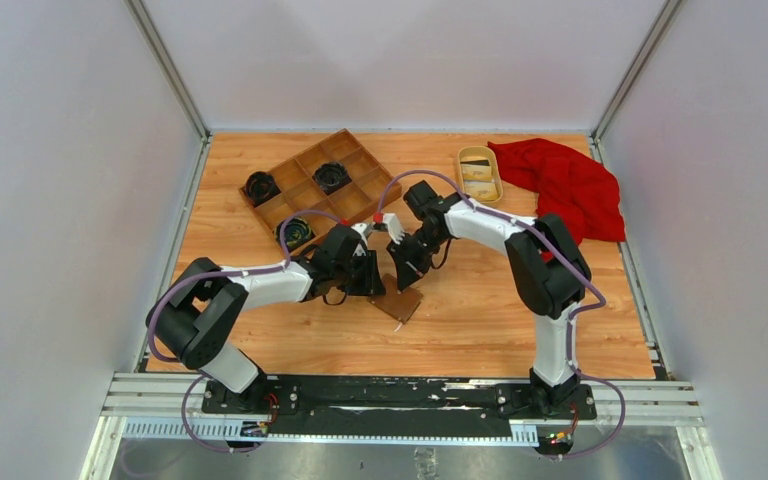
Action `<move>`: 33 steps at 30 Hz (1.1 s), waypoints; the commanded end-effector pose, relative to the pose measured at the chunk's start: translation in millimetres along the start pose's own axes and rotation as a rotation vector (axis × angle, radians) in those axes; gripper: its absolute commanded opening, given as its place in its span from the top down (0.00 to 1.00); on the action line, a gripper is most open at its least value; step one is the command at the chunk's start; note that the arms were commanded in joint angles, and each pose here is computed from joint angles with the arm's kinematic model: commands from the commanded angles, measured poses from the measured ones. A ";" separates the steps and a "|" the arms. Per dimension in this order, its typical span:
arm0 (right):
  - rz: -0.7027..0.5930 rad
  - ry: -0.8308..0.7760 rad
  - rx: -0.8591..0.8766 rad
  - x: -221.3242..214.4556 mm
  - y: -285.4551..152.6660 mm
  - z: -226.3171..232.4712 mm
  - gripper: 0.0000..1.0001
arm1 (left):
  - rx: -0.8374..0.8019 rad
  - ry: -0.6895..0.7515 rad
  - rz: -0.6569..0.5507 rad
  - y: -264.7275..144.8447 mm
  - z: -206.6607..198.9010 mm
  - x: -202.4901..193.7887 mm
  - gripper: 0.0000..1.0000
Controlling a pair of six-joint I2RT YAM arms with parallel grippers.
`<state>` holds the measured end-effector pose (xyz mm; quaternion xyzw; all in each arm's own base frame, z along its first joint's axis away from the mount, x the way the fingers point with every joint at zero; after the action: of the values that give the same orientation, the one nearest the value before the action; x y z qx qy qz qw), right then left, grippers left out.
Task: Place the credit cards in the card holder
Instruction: Close the card holder at the center of the board.
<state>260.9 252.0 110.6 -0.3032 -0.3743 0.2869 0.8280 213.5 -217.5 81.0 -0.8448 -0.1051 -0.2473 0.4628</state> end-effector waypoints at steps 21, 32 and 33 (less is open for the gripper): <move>0.144 0.014 0.044 -21.3 34.1 19.8 1.00 | 0.091 0.031 0.112 5.9 20.7 -30.9 0.62; 0.186 0.069 0.017 -28.4 45.8 8.6 1.00 | 0.090 0.027 0.120 5.1 21.8 -34.1 0.62; 0.188 0.074 0.014 -28.7 46.3 7.3 1.00 | 0.089 0.027 0.120 4.9 21.7 -34.3 0.62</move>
<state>251.7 256.8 103.4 -0.3096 -0.3621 0.3023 0.8256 213.9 -216.4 80.5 -0.8495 -0.1205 -0.2246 0.4619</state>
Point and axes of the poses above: each gripper's point midway between its finger pads, its own y axis out along the fingers, its own z axis along the line the jaws close on, x = y × z, the point moved 8 cm from there along -y, back along the fingers, and after that the axes turned 4 degrees about y, right-handed, at the moved point
